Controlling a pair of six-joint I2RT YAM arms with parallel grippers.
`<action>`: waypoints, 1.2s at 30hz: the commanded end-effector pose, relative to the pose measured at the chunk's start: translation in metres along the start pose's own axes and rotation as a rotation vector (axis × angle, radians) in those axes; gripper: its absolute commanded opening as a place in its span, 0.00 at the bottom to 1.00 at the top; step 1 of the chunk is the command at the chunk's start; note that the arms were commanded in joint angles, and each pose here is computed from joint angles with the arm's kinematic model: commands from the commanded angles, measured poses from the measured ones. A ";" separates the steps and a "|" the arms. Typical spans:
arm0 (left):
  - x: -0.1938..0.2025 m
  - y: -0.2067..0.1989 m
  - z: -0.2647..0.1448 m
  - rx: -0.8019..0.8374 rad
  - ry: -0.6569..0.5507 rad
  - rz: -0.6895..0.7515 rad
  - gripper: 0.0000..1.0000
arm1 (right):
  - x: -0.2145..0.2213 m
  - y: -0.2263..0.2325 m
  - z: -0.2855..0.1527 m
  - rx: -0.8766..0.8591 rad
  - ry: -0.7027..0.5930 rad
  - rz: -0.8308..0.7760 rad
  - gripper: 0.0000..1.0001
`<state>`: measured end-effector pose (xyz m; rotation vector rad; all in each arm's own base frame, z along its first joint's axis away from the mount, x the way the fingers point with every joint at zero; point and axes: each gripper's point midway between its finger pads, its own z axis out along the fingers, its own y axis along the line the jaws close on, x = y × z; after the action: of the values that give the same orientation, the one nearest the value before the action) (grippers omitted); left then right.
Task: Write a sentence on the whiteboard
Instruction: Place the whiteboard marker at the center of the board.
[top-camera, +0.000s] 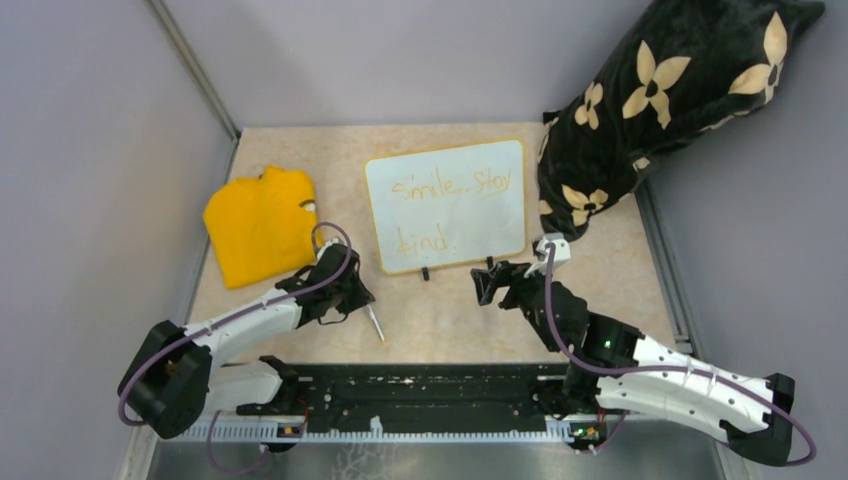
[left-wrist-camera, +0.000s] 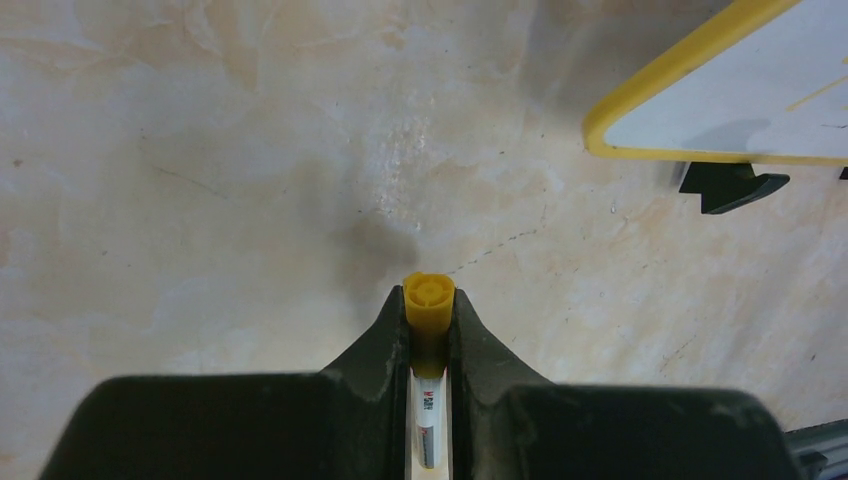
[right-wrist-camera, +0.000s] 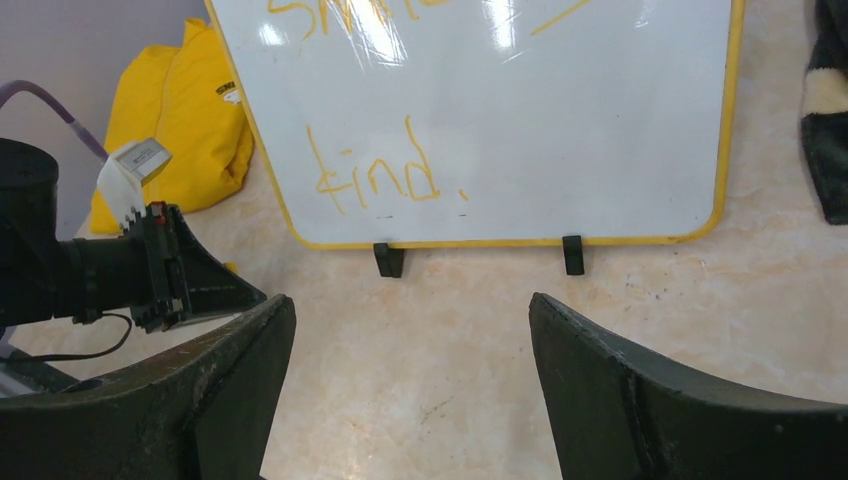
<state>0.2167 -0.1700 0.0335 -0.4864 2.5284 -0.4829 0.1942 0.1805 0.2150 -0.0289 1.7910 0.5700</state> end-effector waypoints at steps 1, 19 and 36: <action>-0.012 -0.008 0.008 0.014 -0.046 -0.027 0.00 | -0.023 0.007 -0.002 -0.010 -0.059 0.034 0.84; 0.005 0.006 0.022 -0.013 0.010 -0.030 0.19 | -0.023 0.004 -0.002 -0.009 -0.067 0.037 0.84; 0.010 0.009 0.019 -0.008 0.030 -0.017 0.35 | -0.028 0.005 -0.004 -0.011 -0.079 0.043 0.84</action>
<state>0.2292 -0.1807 0.0228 -0.5110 2.5055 -0.5355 0.1956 0.1776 0.2191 -0.0246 1.7731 0.5607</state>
